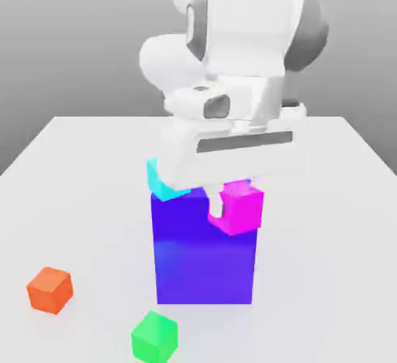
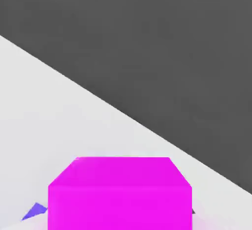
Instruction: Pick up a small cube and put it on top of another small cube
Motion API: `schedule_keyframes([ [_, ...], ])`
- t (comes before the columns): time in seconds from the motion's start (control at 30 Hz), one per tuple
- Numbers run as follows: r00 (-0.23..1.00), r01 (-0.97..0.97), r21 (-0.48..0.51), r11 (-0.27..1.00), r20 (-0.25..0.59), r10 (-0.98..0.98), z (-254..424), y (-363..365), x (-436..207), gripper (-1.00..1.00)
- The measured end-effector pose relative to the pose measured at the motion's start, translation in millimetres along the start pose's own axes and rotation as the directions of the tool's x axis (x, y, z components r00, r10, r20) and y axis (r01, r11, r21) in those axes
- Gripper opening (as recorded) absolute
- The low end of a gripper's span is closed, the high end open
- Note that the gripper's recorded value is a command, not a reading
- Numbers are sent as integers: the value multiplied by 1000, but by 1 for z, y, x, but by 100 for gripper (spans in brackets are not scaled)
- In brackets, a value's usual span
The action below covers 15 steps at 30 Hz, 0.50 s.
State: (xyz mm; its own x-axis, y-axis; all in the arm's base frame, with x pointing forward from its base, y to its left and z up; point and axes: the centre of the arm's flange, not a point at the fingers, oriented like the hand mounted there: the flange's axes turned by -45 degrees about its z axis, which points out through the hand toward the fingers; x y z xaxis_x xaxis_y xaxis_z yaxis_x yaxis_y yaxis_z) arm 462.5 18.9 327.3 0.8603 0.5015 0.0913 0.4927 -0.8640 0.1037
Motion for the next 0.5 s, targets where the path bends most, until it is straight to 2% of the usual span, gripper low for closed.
schedule_keyframes([
  [0.17,992,-102,70,992,82,97,67,61,-36,-100],
  [0.3,990,-106,93,990,101,97,127,64,-44,-100],
  [0.33,990,-107,94,990,102,98,142,63,-46,100],
  [0.5,990,-107,94,990,102,98,142,63,-46,100],
])
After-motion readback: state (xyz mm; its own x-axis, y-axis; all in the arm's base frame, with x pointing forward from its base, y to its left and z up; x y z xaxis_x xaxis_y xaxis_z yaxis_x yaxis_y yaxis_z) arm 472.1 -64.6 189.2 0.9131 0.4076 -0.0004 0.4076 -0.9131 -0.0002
